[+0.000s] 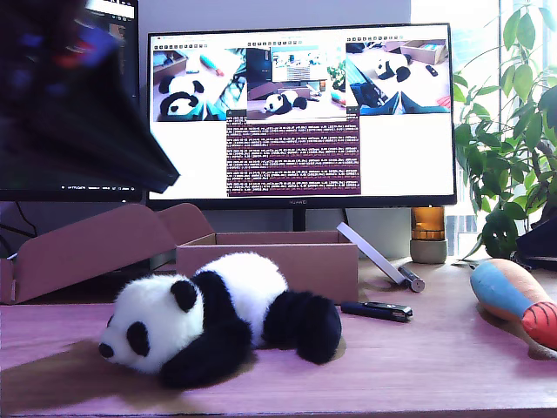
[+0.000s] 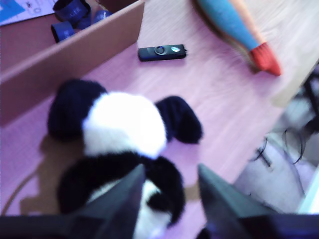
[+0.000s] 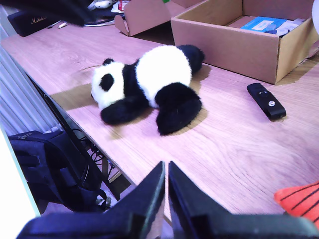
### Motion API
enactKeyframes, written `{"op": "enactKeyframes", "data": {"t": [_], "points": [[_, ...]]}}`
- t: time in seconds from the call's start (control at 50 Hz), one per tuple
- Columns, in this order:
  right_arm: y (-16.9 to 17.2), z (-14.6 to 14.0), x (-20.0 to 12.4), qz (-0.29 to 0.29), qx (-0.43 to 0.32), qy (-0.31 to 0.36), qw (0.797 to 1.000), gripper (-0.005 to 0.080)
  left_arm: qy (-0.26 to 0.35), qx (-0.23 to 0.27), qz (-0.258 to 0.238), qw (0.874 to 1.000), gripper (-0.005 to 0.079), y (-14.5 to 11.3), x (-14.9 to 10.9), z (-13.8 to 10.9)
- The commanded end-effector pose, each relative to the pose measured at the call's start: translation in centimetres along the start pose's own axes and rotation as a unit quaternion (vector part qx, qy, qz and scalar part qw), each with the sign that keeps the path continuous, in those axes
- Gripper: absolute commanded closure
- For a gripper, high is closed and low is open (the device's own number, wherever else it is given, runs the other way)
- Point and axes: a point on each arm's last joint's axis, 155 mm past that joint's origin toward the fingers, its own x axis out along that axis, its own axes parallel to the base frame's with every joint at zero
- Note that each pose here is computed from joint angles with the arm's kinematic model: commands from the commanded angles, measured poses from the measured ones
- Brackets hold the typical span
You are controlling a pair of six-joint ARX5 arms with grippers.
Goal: Pick up the panda toy and place it inside the cardboard box
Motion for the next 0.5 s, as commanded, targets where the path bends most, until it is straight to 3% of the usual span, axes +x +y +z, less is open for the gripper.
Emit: {"op": "enactKeyframes", "data": {"t": [0.0,0.48], "points": [[0.1,0.3,0.0,0.002,-0.005,-0.004,1.0,0.0765,0.025,0.015,0.004,1.0,0.0055,0.4,1.2,-0.5],[0.1,0.3,0.0,0.002,-0.005,-0.004,1.0,0.0765,0.158,0.052,0.08,0.983,0.0055,4.8,7.3,-3.4]]}}
